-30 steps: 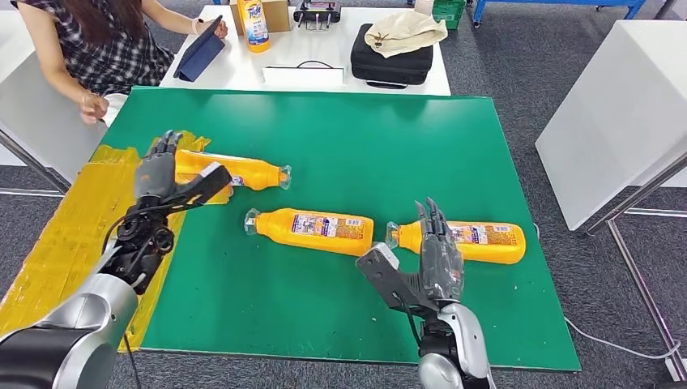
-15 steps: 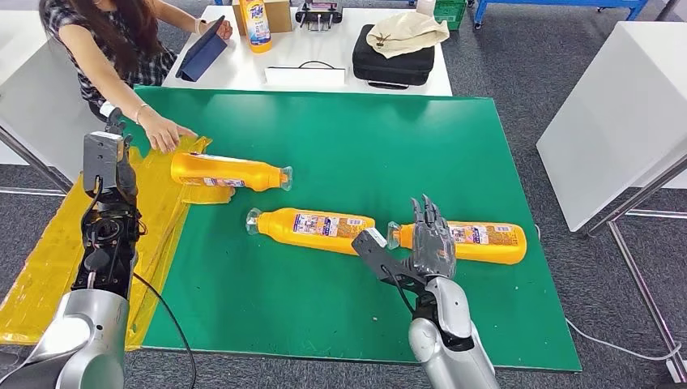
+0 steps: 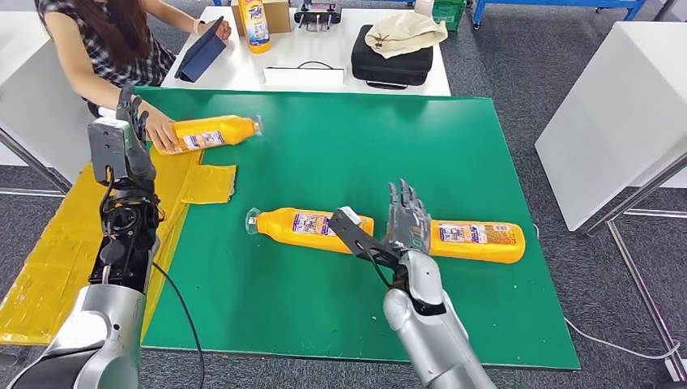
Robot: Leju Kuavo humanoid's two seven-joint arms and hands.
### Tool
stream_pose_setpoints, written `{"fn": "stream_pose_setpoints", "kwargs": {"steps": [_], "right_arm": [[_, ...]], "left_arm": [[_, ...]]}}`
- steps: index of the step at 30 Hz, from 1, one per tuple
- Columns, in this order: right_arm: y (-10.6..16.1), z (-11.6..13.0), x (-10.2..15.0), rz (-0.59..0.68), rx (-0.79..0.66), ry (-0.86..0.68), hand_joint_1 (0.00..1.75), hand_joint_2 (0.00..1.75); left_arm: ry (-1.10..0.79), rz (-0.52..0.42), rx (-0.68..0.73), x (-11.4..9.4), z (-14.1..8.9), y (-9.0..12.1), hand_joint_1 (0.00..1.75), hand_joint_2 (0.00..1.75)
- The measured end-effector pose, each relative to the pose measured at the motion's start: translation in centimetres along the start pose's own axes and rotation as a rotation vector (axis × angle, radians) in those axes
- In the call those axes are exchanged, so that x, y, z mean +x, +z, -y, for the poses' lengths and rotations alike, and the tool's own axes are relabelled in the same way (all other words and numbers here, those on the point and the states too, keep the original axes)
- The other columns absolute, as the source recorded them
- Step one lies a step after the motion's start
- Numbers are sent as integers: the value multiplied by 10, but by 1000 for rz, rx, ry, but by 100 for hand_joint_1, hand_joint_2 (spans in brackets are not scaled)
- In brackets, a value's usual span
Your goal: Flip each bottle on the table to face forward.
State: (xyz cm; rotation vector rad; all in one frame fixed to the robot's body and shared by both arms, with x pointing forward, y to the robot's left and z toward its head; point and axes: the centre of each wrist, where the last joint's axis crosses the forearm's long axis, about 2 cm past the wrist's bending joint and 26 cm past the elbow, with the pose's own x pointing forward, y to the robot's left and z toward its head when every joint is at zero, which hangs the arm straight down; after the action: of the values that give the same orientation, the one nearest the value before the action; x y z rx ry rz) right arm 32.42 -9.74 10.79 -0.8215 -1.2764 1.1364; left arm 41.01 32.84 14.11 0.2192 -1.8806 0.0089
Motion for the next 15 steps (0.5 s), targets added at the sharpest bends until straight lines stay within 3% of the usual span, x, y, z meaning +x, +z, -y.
{"fn": "stream_pose_setpoints", "kwargs": {"steps": [6, 15], "right_arm": [[-4, -5, 37, 68, 107, -47, 0, 175], [1, -9, 68, 183, 197, -55, 0, 175]], "left_arm": [[13, 33, -2, 8, 8, -10, 0, 0], [15, 19, 19, 2, 0, -8, 0, 0]]}}
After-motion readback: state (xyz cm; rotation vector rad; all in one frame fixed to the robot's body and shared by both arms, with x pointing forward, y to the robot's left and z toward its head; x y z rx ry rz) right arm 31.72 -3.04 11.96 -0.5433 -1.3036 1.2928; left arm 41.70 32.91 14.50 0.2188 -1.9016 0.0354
